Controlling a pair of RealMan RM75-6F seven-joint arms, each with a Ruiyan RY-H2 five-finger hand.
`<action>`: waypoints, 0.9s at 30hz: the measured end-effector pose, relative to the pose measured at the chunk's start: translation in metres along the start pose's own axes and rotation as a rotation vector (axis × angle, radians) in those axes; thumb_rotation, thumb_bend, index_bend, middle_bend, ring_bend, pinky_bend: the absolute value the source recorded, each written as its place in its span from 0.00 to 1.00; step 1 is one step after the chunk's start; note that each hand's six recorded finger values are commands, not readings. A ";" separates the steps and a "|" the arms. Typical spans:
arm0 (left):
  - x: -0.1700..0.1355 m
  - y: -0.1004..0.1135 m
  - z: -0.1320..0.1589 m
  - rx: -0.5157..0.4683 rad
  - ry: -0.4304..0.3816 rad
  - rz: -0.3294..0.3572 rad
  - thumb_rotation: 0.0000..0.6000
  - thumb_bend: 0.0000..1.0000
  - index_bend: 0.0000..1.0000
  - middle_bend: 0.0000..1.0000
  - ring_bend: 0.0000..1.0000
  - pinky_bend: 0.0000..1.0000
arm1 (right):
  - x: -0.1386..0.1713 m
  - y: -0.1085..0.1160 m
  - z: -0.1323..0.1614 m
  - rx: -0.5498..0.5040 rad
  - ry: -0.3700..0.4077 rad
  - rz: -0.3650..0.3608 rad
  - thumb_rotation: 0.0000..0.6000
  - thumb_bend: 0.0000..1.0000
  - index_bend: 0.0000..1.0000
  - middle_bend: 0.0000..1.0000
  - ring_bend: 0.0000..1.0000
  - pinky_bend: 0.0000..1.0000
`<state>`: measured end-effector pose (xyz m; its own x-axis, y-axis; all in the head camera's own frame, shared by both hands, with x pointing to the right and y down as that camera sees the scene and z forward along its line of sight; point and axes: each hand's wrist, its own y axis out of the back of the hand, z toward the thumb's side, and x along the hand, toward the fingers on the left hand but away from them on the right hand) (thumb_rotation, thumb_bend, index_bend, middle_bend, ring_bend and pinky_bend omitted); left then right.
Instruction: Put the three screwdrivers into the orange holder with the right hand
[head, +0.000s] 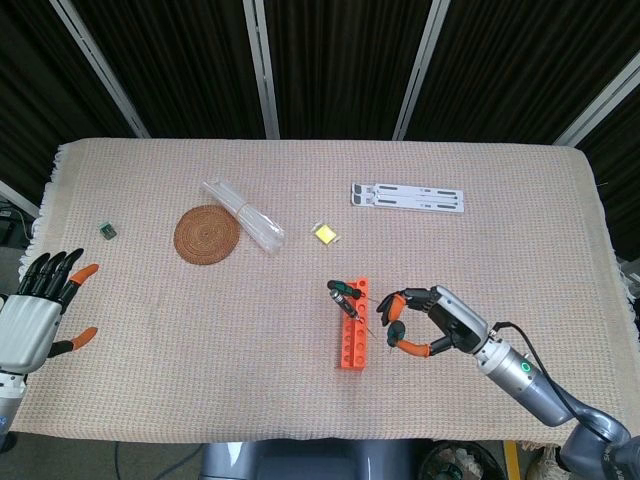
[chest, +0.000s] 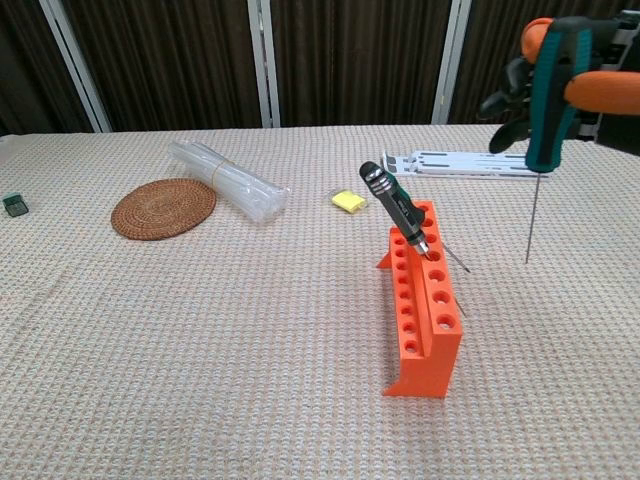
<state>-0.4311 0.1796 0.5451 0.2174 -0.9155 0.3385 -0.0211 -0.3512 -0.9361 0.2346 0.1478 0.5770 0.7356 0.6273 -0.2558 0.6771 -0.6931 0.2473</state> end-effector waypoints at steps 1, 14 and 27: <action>0.000 0.000 0.000 0.001 0.001 0.002 1.00 0.14 0.16 0.00 0.00 0.00 | -0.003 -0.002 -0.001 0.012 0.002 -0.001 1.00 0.44 0.64 0.47 0.32 0.37; 0.006 0.014 0.003 -0.001 -0.009 0.050 1.00 0.14 0.16 0.00 0.00 0.00 | -0.034 -0.014 -0.020 0.060 -0.032 -0.059 1.00 0.44 0.64 0.47 0.32 0.37; 0.011 0.020 0.001 -0.004 -0.002 0.072 1.00 0.14 0.16 0.00 0.00 0.00 | -0.044 -0.035 -0.025 0.038 -0.044 -0.058 1.00 0.44 0.64 0.47 0.32 0.37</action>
<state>-0.4285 0.1623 0.5302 0.2176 -0.9379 0.2701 -0.0406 -0.2852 -0.9576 0.1793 0.1537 0.6028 0.6925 0.6515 -0.3098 0.7169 -0.6693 0.1950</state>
